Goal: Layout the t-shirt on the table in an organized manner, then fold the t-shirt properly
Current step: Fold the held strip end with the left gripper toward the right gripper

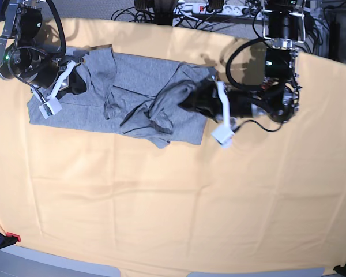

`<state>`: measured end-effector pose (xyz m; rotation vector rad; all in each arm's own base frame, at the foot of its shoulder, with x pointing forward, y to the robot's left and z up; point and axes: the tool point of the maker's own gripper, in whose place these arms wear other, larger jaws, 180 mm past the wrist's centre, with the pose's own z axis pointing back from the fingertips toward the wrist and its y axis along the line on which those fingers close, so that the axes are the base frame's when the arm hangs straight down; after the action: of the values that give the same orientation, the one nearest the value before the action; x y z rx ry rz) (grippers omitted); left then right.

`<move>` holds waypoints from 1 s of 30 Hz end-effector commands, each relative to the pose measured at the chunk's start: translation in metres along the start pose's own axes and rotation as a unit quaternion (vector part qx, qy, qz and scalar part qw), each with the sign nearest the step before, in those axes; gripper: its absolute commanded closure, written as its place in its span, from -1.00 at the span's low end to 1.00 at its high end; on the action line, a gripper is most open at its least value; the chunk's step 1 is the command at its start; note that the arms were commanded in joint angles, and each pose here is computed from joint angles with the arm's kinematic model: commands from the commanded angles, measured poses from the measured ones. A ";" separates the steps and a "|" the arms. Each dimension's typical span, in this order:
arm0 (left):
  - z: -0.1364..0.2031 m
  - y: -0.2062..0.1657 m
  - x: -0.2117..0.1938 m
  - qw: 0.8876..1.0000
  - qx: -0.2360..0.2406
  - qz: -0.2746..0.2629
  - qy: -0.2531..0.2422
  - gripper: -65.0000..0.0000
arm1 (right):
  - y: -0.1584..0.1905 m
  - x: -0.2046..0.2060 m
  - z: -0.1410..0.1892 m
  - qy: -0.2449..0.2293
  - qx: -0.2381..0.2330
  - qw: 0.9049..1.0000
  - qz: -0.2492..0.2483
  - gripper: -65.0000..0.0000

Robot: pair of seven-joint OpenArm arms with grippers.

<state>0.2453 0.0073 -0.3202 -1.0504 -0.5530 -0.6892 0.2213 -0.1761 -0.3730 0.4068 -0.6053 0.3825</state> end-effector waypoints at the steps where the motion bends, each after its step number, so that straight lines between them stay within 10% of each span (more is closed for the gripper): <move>1: -0.002 -0.008 0.011 1.000 -0.015 -0.017 -0.012 1.00 | -0.001 0.010 0.004 -0.018 0.001 1.000 0.008 1.00; 12: -0.051 -0.077 -0.015 0.986 -0.156 -0.040 0.051 1.00 | 0.000 0.012 0.004 -0.021 0.005 1.000 0.007 1.00; 17: -0.032 -0.078 0.032 0.983 -0.176 -0.046 -0.017 1.00 | 0.000 0.011 0.004 -0.021 0.005 1.000 0.007 1.00; 24: 0.028 -0.030 0.084 0.987 -0.075 -0.066 -0.128 1.00 | 0.000 0.011 0.004 -0.021 0.005 1.000 0.007 1.00; 30: 0.024 -0.009 0.055 0.995 -0.020 -0.041 -0.087 1.00 | -0.001 0.017 0.004 -0.027 0.003 1.000 0.010 1.00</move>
<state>0.2659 0.0129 -0.2821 -1.1200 -0.6875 -0.6807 0.2265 -0.1747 -0.3691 0.4126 -0.6220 0.3843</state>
